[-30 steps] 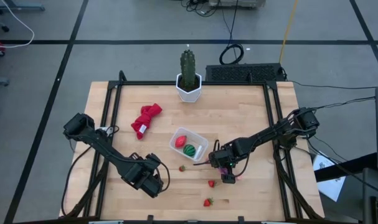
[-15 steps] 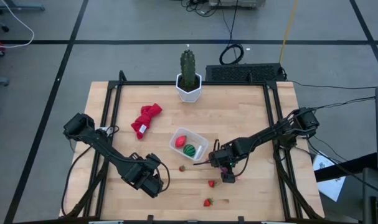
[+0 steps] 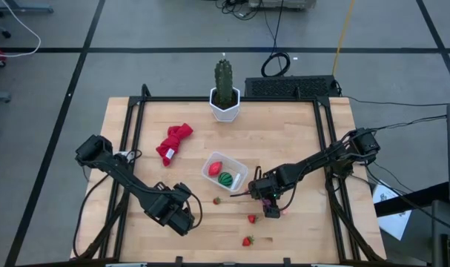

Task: Pick and placing Produce into tupperware
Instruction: Put the purple onion into the transparent container

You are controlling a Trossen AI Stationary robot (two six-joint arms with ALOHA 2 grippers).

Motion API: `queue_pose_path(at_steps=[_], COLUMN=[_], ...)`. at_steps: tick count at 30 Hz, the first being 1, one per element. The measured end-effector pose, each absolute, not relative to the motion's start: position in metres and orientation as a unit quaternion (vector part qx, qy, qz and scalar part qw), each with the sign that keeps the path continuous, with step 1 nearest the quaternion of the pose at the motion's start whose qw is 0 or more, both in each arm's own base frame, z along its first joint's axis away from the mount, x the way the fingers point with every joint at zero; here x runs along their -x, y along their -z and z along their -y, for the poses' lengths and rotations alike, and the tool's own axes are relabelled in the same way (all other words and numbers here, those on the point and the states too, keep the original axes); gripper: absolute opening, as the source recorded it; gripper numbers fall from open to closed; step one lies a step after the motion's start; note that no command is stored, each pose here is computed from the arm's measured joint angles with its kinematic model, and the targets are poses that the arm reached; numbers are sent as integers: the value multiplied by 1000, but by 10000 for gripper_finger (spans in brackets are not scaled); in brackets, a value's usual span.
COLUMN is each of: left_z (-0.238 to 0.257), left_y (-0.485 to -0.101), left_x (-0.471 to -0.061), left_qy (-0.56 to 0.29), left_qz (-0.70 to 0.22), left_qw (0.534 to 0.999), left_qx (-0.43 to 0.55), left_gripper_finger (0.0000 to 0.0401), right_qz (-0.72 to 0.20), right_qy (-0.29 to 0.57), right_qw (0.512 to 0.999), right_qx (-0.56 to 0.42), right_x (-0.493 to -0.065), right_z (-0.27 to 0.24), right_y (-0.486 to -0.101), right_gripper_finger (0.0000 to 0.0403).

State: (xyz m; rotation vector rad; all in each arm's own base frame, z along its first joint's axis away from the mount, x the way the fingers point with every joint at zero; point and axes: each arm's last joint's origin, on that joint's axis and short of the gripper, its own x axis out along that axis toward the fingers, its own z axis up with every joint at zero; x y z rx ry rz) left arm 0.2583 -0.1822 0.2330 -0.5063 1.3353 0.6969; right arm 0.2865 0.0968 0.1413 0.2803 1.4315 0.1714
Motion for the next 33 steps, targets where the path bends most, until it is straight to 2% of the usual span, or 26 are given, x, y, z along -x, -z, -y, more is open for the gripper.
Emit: queue_pose_path(at_steps=[13,24,33], left_z=[182,182,182], left_y=[-233,-233,-233], left_x=[-258,-259,-259], left_qy=[-314,-317,-317], left_qz=[-597,-591,-591], left_qw=[703,708,708], left_qx=[226,223,223], left_gripper_finger=[316,316,314], right_qz=[-657,-658,-660], right_qy=[-75,-73,-69], right_qw=[739,739,736], right_qx=[-129,-128,-131], right_x=[-286,-285,-285], right_z=[-97,-96,-96], right_y=[-141,-141,-141], right_gripper_finger=[319,268,255])
